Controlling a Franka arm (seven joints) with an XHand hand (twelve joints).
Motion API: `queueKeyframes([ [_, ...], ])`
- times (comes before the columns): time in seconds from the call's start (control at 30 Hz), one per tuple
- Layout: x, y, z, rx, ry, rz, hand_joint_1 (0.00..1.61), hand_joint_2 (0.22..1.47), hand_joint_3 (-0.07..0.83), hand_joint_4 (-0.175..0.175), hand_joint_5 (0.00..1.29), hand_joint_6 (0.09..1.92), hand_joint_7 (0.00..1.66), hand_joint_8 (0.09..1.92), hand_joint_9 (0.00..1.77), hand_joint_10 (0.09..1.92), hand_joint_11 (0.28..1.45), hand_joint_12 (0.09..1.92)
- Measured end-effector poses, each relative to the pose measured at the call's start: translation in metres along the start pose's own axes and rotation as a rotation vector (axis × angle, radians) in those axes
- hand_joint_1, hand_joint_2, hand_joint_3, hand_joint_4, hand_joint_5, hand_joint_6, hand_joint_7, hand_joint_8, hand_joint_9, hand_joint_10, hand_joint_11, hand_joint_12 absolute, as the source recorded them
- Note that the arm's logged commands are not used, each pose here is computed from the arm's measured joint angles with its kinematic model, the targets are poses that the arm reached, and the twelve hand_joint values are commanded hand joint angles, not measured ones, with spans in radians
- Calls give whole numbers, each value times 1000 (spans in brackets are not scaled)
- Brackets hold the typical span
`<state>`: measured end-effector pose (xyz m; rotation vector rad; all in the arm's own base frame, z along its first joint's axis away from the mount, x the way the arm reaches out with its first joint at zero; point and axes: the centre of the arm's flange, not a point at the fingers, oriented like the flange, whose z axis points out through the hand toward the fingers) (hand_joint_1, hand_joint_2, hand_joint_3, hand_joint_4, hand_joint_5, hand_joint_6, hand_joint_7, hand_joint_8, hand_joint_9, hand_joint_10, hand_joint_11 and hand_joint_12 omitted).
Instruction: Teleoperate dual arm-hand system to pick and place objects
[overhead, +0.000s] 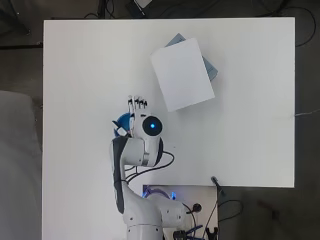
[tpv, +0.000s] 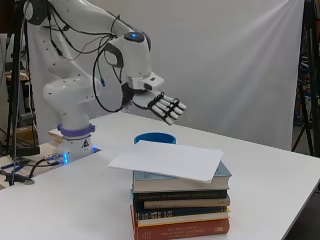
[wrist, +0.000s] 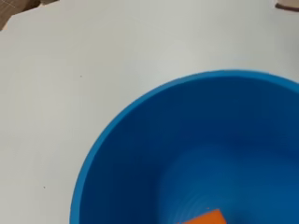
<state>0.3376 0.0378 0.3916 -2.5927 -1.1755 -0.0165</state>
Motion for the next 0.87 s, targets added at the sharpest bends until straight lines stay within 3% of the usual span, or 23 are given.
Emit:
queueKeyframes([
  [0.17, 25, -7, -63, -107, 22, -61, 238, 907, 1, 75, 130, 87, 189, 87, 339, 87, 443, 87],
  [0.33, 46, -23, -130, -167, 45, 0, 363, 961, 11, 13, 131, 87, 258, 87, 396, 87, 415, 87],
  [0.53, 74, -44, -223, -181, 29, -75, 444, 984, 8, -6, 148, 87, 213, 87, 345, 87, 395, 87],
  [0.57, 79, -46, -234, -191, 25, -79, 456, 990, 9, -11, 148, 87, 227, 87, 365, 87, 404, 87],
  [0.6, 83, -48, -241, -191, 17, -79, 464, 1006, 8, -24, 143, 87, 328, 87, 529, 87, 478, 87],
  [0.63, 85, -50, -244, -184, 5, -76, 477, 1025, 3, -41, 145, 87, 518, 87, 679, 351, 611, 87],
  [0.67, 86, -51, -245, -176, -11, -72, 491, 1042, -1, -53, 146, 87, 685, 87, 730, 767, 691, 176],
  [0.7, 88, -53, -243, -171, -27, -65, 501, 1055, -1, -59, 148, 87, 797, 87, 733, 1080, 701, 352],
  [0.73, 91, -53, -240, -175, -42, -54, 527, 1063, -1, -65, 155, 87, 845, 531, 855, 1384, 591, 895],
  [0.77, 97, -53, -235, -186, -58, -36, 537, 1068, -1, -74, 166, 87, 833, 1120, 945, 1626, 618, 1324],
  [0.8, 101, -52, -233, -197, -64, -24, 525, 1072, 0, -80, 175, 87, 753, 1394, 929, 1771, 613, 1528],
  [0.83, 104, -52, -233, -205, -64, -12, 482, 1069, 0, -79, 179, 87, 664, 1100, 807, 1659, 572, 1315],
  [0.87, 106, -51, -233, -208, -62, -7, 439, 1058, -1, -70, 176, 87, 553, 692, 716, 1228, 544, 900],
])
